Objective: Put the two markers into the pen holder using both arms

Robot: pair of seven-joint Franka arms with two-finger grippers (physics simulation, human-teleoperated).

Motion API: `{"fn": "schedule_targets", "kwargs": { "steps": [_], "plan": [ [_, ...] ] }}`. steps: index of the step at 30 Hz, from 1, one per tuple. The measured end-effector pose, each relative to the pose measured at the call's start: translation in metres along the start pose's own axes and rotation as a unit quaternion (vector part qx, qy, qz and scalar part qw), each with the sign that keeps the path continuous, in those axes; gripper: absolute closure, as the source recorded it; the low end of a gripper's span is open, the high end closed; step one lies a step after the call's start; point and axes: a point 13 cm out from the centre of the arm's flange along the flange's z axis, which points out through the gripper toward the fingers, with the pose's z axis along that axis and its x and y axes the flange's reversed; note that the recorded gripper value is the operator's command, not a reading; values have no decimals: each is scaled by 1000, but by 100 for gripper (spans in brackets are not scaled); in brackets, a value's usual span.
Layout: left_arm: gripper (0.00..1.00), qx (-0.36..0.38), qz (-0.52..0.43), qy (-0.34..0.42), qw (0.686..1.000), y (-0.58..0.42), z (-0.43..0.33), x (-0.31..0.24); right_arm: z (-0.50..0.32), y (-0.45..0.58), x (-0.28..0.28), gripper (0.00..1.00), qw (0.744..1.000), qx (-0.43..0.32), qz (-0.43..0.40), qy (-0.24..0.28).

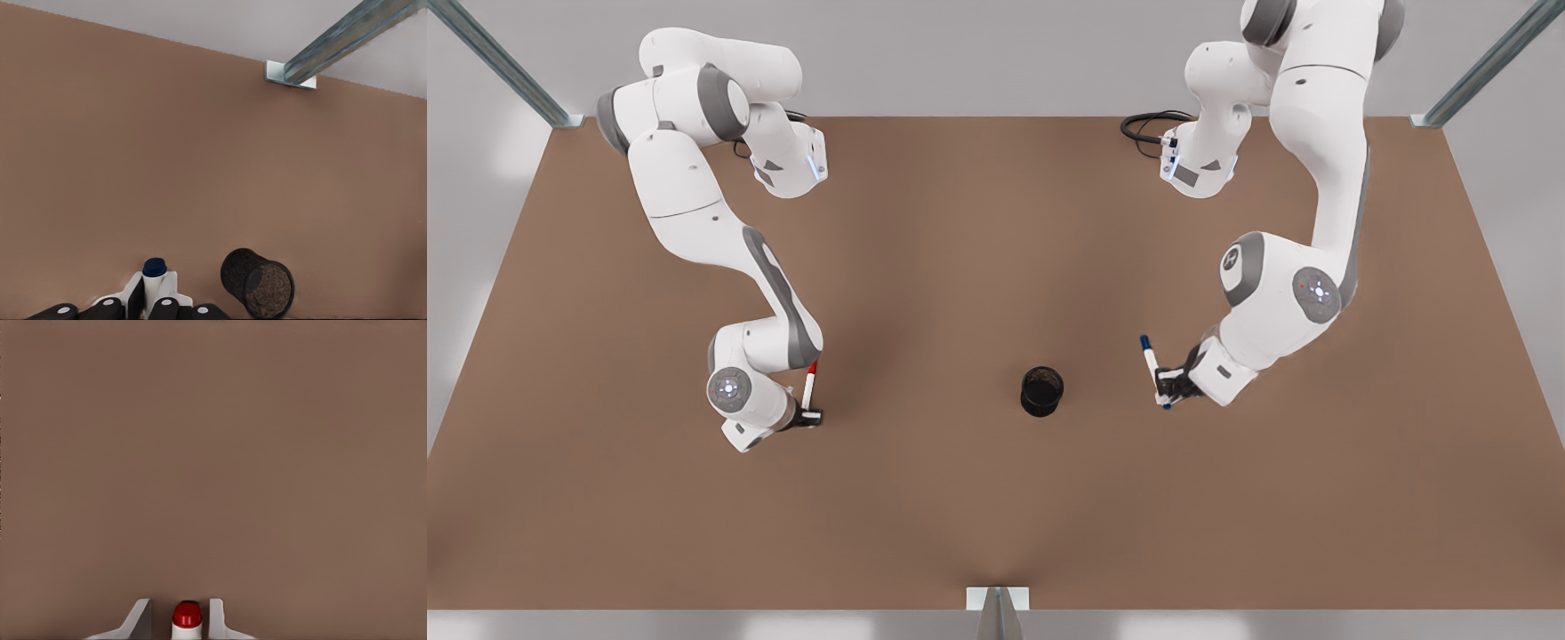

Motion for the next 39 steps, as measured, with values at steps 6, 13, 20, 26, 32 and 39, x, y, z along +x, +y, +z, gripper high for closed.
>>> {"fn": "schedule_targets", "kwargs": {
  "steps": [6,13,20,26,32,39],
  "plan": [
    [79,64,61,-30,996,-103,60,26,-9,8,1,60,1000,2,-1,-3],
    [79,83,82,-144,983,-115,114,2,-7,6,18,59,1000,7,2,13],
    [79,74,112,-195,972,-107,126,10,-16,27,33,57,1000,5,-7,29],
    [79,60,139,-206,967,-100,151,28,-5,55,50,56,999,-2,-26,45],
    [0,54,162,-225,959,-105,161,33,5,52,51,70,998,4,-32,47],
    [0,46,117,-251,960,-26,21,-58,-94,103,-1,79,998,-27,-47,-26]
  ]
}}
